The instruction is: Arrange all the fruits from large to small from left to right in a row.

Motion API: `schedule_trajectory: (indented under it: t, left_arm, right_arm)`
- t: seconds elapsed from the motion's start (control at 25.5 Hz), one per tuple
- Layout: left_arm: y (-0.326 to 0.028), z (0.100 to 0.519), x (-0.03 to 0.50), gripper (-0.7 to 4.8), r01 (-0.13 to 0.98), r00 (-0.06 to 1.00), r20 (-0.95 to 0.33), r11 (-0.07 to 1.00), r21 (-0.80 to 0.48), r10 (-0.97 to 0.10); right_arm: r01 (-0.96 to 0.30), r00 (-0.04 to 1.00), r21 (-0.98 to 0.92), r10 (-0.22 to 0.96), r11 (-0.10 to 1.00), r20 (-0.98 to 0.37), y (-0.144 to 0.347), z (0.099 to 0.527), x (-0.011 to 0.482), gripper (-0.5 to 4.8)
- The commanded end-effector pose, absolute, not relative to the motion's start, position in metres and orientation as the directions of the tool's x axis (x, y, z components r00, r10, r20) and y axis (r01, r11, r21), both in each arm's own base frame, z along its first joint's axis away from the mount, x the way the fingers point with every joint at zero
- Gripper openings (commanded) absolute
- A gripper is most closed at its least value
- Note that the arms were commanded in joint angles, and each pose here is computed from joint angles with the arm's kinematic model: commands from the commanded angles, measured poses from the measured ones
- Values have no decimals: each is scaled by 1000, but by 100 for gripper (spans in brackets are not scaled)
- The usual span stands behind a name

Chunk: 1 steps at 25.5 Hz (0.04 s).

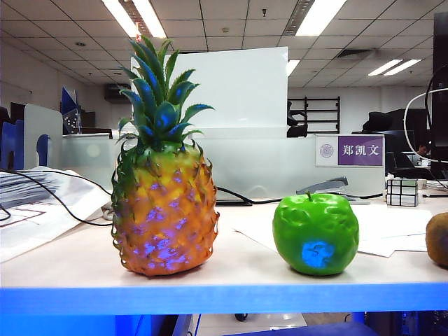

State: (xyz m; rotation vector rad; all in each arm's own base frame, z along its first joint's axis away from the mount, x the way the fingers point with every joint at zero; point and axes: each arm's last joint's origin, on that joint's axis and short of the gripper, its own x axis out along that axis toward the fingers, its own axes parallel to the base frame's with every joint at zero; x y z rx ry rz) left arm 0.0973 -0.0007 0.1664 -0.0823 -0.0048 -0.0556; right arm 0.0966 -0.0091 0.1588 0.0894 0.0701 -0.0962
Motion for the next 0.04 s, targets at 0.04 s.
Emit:
schedule_trajectory:
  t: [0.04]
  left_arm:
    - [-1, 167, 97, -6, 54, 998, 16, 995, -81, -53]
  right_arm:
    - [99, 993, 89, -93, 991, -67, -9, 159, 97, -4]
